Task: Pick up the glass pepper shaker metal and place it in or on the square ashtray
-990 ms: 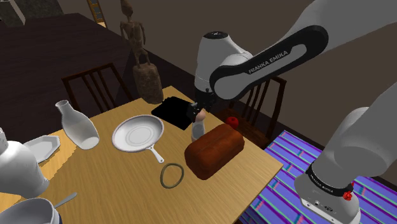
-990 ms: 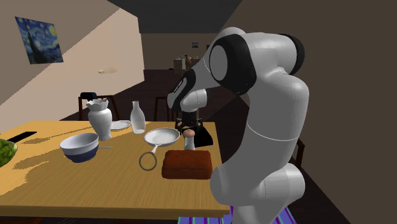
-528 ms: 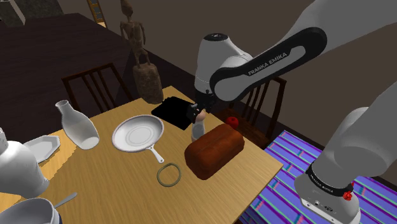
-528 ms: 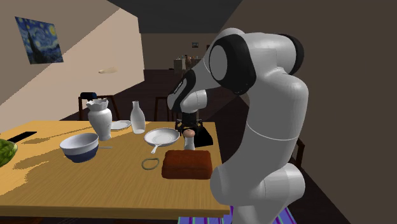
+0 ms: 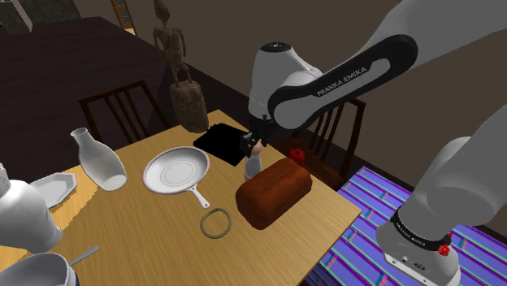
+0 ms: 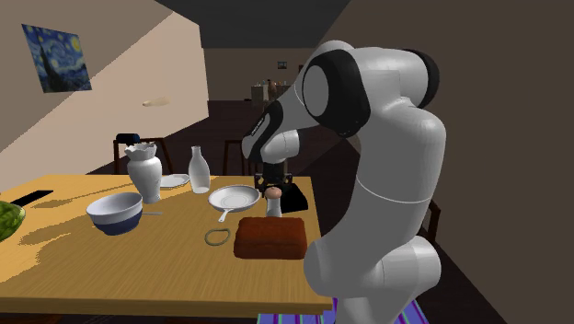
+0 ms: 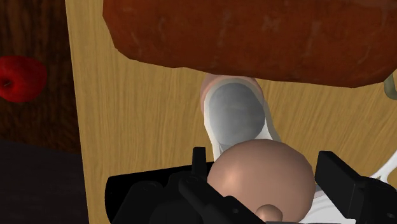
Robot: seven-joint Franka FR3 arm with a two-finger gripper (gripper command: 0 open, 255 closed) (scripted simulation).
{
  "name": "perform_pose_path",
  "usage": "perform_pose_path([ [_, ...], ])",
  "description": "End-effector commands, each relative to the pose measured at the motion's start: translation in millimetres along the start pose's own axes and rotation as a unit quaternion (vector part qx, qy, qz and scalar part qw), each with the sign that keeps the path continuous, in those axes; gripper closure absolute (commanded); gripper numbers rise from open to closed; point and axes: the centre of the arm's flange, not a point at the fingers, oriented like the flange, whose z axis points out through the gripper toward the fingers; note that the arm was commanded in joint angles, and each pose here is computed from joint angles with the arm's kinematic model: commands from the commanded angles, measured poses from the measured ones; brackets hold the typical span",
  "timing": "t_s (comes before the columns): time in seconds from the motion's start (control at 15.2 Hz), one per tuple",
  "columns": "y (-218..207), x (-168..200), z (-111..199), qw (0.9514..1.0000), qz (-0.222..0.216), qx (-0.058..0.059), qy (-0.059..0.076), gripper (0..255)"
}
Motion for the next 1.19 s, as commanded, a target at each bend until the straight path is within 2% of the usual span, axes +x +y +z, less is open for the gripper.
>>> perform_pose_path([
  [0.0, 0, 0, 0, 1.0, 0.0, 0.0, 0.0, 255],
  [1.12, -2, 15, -83, 1.0, 0.0, 0.0, 0.0, 255],
])
